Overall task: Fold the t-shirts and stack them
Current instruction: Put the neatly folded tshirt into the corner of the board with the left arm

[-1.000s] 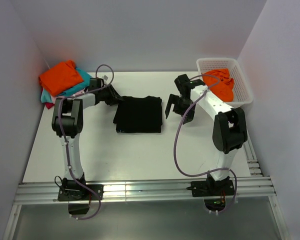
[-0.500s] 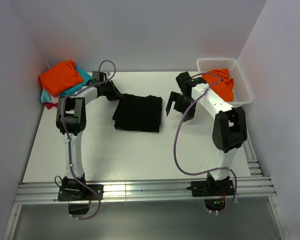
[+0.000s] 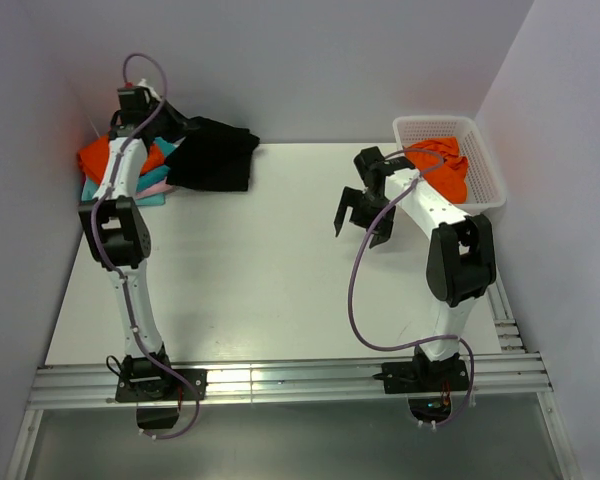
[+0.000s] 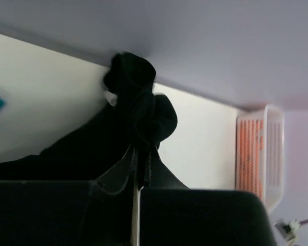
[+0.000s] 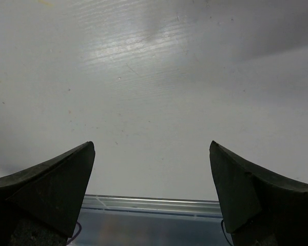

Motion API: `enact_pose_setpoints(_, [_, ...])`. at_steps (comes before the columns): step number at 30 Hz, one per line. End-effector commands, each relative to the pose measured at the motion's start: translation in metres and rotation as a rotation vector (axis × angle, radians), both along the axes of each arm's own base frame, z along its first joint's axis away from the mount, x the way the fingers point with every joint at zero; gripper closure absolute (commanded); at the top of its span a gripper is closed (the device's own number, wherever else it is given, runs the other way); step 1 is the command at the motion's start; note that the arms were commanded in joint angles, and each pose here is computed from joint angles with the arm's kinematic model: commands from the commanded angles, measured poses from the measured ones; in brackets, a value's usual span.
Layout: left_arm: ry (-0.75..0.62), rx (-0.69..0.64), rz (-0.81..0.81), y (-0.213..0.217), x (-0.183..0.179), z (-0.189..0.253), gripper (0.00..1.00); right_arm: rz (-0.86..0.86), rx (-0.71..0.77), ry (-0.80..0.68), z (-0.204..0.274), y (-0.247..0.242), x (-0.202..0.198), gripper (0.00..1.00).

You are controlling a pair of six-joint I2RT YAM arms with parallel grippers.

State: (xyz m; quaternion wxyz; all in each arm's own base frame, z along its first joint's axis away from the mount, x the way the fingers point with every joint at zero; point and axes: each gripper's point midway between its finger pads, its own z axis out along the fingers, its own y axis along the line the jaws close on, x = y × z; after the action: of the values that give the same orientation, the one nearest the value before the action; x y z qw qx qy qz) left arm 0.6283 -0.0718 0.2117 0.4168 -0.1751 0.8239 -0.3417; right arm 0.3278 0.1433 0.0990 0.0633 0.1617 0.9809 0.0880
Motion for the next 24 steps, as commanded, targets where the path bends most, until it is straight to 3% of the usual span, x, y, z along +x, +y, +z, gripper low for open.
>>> enact_pose_setpoints(1, [-0.146, -0.061, 0.068, 0.035, 0.004, 0.076, 1.0, 0.02, -0.015, -0.03, 0.019, -0.008, -0.005, 0.0])
enact_pose_setpoints(7, [-0.198, -0.125, 0.129, 0.068, 0.015, 0.098, 1.0, 0.031, -0.017, -0.03, 0.029, -0.008, -0.003, 0.0])
enact_pose_setpoints(15, [-0.276, -0.175, 0.159, 0.076, 0.021, 0.131, 1.0, 0.025, -0.008, -0.006, 0.021, -0.008, -0.015, 0.0])
enact_pose_setpoints(18, [-0.288, -0.216, 0.208, 0.096, 0.028, 0.137, 1.0, 0.025, -0.011, 0.012, 0.014, -0.009, -0.022, 0.0])
enact_pose_setpoints(24, [-0.408, -0.293, 0.363, 0.179, 0.024, 0.185, 1.0, 0.031, -0.037, 0.035, 0.002, -0.014, -0.033, 0.0])
